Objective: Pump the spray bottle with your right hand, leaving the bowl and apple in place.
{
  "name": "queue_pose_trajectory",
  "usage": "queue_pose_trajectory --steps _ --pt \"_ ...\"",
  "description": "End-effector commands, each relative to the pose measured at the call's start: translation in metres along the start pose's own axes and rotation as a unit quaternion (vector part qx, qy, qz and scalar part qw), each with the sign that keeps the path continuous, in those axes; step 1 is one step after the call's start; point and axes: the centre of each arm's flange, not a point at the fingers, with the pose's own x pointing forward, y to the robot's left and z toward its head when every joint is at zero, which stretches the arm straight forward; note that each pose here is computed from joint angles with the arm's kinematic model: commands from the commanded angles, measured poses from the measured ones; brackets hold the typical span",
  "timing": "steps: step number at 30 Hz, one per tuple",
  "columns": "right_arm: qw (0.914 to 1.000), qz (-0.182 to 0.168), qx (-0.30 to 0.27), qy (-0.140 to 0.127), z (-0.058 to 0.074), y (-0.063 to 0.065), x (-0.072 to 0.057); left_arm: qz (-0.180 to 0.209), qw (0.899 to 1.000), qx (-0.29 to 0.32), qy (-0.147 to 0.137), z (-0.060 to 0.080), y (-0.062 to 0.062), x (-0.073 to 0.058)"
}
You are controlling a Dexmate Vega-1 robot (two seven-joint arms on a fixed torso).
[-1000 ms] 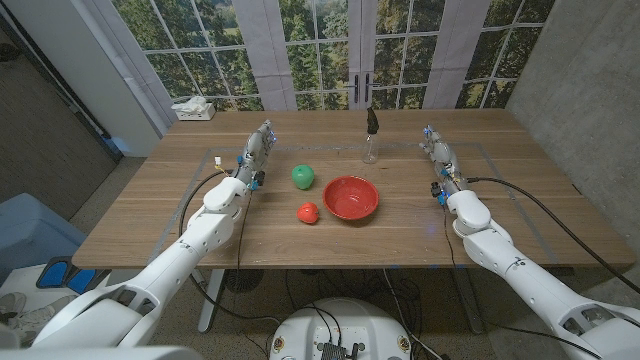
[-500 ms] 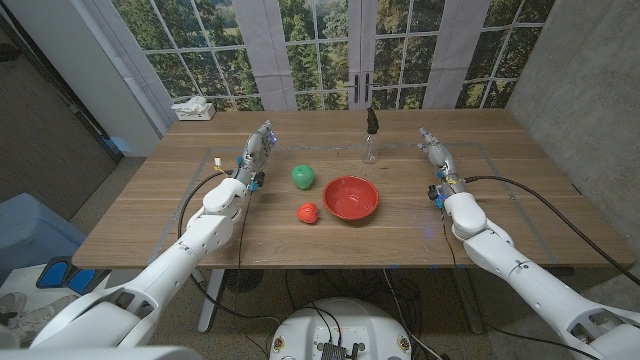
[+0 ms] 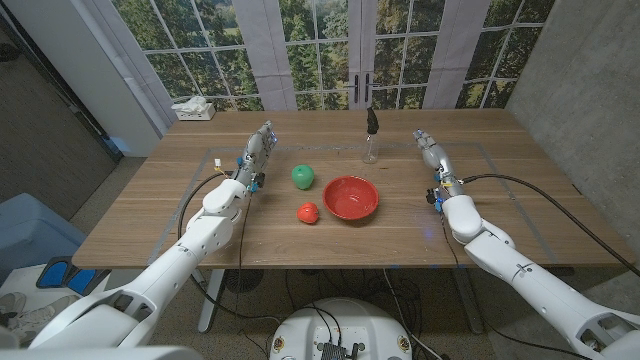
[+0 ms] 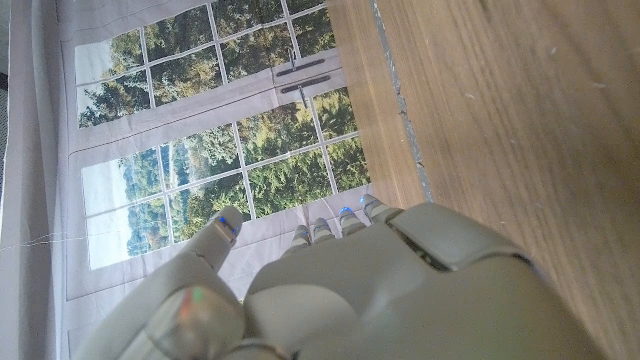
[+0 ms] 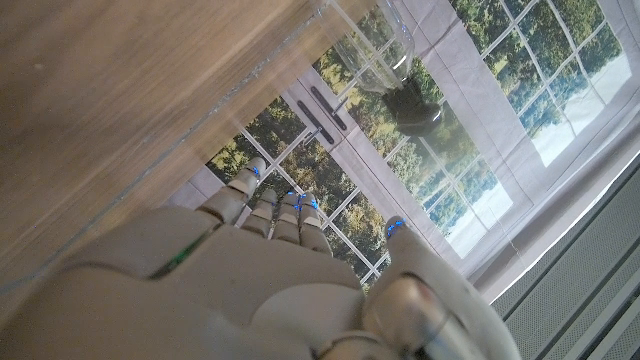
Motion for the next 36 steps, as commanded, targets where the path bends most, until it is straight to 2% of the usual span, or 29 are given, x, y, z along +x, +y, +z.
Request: queue_pose_trajectory --steps 1,6,12,19,27,32,34,36 --pt "0.9971 0.002 -0.076 -0.002 0.006 0.003 -0.01 -0.002 1.0 0.002 -0.002 0.002 -0.002 -0.004" --pt "0.9953 -0.004 -0.095 -0.018 0.009 0.006 -0.014 -0.004 1.0 0.0 -0.003 0.003 -0.003 -0.007" --pt "0.9916 0.011 -0.128 -0.016 0.012 0.009 -0.015 -0.002 1.0 0.0 -0.005 0.003 -0.004 -0.009" --pt "0.9883 0.018 -0.149 -0.026 0.018 0.014 -0.018 -0.006 1.0 0.0 -0.006 0.003 -0.005 -0.011" --pt "0.9841 0.029 -0.174 -0.019 0.03 0.029 -0.023 -0.009 1.0 -0.003 -0.008 0.002 -0.005 -0.012" --pt "0.9827 0.037 -0.18 -0.02 0.033 0.037 -0.024 -0.014 1.0 -0.004 -0.006 0.002 -0.005 -0.012" --pt "0.9826 0.052 -0.178 0.002 0.035 0.041 -0.022 -0.015 1.0 -0.004 -0.007 0.002 -0.005 -0.013" --pt "0.982 0.055 -0.18 0.006 0.035 0.042 -0.022 -0.014 1.0 -0.003 -0.008 0.002 -0.004 -0.013"
